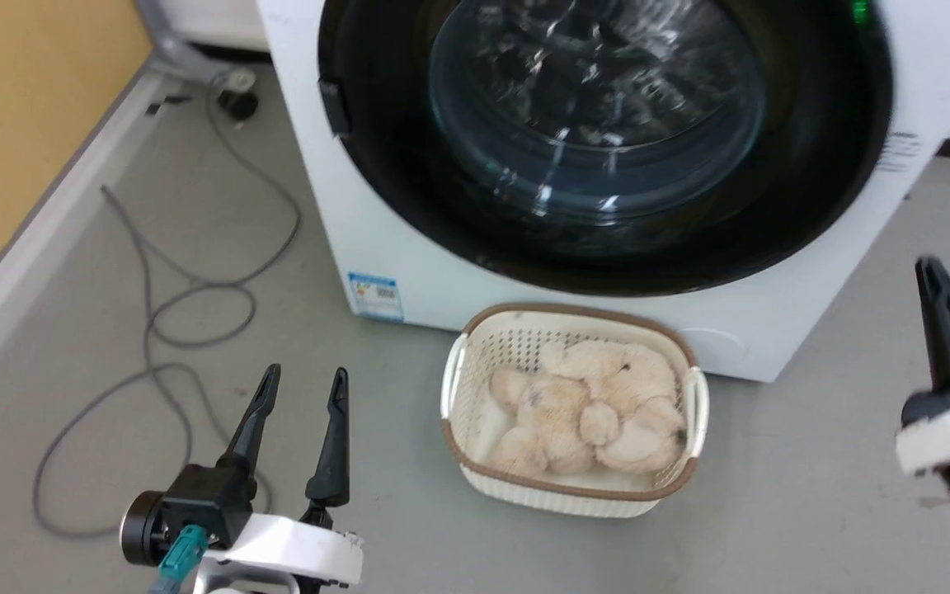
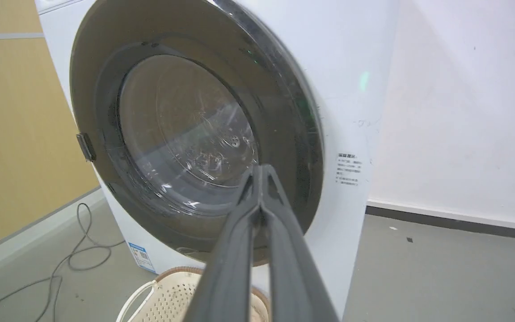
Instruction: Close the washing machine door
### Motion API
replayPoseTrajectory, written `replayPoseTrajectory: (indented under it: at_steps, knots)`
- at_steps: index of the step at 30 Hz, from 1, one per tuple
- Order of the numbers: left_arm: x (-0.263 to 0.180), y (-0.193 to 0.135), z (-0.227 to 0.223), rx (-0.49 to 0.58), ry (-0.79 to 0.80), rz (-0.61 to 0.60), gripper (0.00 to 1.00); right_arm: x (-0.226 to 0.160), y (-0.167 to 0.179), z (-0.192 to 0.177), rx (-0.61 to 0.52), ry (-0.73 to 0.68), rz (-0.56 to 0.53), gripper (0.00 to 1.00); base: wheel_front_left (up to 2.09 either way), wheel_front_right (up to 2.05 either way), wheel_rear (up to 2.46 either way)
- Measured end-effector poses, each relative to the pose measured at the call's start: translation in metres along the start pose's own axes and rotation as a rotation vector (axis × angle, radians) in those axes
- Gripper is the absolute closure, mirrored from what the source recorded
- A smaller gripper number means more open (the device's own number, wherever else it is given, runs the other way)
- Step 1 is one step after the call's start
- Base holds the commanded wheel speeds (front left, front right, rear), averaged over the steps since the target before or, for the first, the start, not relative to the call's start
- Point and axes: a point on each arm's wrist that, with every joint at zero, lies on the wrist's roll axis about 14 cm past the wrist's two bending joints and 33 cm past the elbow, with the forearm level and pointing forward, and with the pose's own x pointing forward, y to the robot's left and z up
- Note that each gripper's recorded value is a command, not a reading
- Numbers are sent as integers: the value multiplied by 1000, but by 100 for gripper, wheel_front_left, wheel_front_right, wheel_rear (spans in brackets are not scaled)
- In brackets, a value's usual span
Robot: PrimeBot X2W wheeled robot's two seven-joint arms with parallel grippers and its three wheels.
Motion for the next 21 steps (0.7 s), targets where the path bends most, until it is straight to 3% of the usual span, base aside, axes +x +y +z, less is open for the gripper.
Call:
replayPoseTrajectory:
  at_steps: [7, 16, 17, 18, 19, 21]
  knots:
    - [-6, -7, 3, -1, -6, -20, 0, -54, 13, 8, 18, -50, -67, 100, 0, 0, 0]
    - [-23, -16, -15, -6, 56, -42, 0, -98, 44, 6, -24, -13, -77, 100, 0, 0, 0]
    - [-25, -17, -17, -6, 63, -42, 0, -102, 43, 4, -23, -4, -86, 76, 0, 0, 0]
    - [-26, -17, -18, -7, 67, -44, 0, -105, 42, 2, -24, 7, -97, 26, 0, 0, 0]
    - [-26, -17, -19, -7, 70, -44, 0, -107, 41, 0, -29, 14, -102, 0, 0, 0, 0]
    - [-27, -18, -20, -8, 74, -46, 0, -109, 41, -3, -30, 24, -108, 0, 0, 0, 0]
